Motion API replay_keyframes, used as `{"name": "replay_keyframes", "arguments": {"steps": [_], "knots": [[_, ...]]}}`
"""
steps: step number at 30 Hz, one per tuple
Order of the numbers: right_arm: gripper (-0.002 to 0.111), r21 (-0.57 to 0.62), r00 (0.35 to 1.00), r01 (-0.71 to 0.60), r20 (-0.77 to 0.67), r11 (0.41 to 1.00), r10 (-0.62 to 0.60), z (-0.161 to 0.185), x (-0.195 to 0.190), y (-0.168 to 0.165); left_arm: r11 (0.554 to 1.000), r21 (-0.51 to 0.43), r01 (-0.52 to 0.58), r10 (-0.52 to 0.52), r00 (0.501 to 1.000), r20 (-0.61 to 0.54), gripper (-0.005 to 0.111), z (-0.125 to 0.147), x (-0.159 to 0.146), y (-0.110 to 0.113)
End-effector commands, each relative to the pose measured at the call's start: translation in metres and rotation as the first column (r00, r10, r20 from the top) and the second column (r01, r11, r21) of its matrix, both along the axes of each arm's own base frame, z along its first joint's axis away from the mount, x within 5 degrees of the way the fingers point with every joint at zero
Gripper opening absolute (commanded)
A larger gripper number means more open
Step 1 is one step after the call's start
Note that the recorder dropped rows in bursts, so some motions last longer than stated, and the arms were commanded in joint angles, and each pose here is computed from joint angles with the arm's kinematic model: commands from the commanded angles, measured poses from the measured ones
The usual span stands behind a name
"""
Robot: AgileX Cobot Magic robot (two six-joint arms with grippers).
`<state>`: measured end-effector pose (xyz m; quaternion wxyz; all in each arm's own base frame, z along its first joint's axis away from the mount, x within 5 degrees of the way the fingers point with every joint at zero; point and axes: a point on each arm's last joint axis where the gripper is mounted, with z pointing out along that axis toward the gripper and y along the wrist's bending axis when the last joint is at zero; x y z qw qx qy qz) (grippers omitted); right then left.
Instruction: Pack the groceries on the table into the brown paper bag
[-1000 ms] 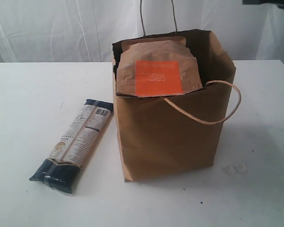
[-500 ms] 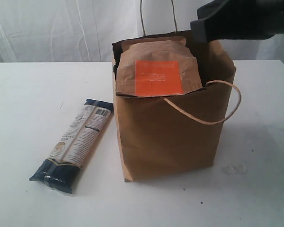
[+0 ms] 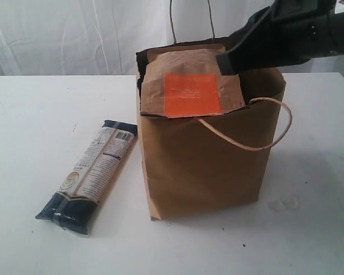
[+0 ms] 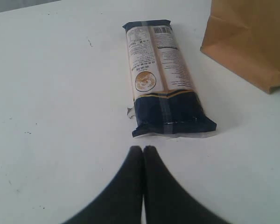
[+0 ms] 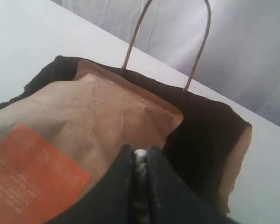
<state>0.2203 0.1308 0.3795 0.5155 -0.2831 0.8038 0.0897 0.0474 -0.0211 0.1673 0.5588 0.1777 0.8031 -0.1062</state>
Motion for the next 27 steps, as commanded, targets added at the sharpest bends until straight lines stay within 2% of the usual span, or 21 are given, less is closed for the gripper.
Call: {"name": "replay_keyframes", "arguments": {"steps": [1, 9, 12, 16, 18, 22, 27], "knots": [[0.007, -0.001, 0.999, 0.051, 0.009, 0.999, -0.051, 0.001, 0.005, -0.008, 1.0, -0.003, -0.001, 0.001, 1.0, -0.003, 0.0, -0.001, 0.0, 0.0], [0.01, -0.009, 0.998, 0.058, -0.006, 0.998, -0.058, 0.0, 0.005, -0.01, 1.0, -0.003, -0.001, 0.001, 1.0, -0.003, 0.0, -0.001, 0.0, 0.0], [0.021, -0.009, 0.998, 0.06, -0.019, 0.998, -0.06, -0.001, 0.005, -0.01, 1.0, -0.003, -0.001, 0.001, 1.0, -0.003, 0.0, -0.001, 0.0, 0.0], [0.044, -0.005, 0.998, 0.059, -0.02, 0.998, -0.059, -0.001, 0.005, -0.01, 1.0, -0.003, -0.001, 0.001, 1.0, -0.003, 0.0, -0.001, 0.0, 0.0], [0.049, 0.001, 0.998, 0.059, -0.01, 0.998, -0.059, 0.0, 0.004, -0.01, 1.0, -0.003, -0.001, 0.001, 1.0, -0.003, 0.0, -0.001, 0.0, 0.0], [0.049, 0.032, 0.998, 0.055, 0.038, 0.998, -0.056, 0.01, -0.001, -0.013, 1.0, -0.003, -0.001, 0.001, 1.0, -0.003, 0.0, -0.001, 0.0, 0.0], [0.049, 0.116, 0.983, 0.036, 0.173, 0.993, -0.056, 0.036, -0.019, -0.022, 1.0, -0.003, -0.001, 0.001, 1.0, -0.003, 0.0, -0.001, 0.0, 0.0]]}}
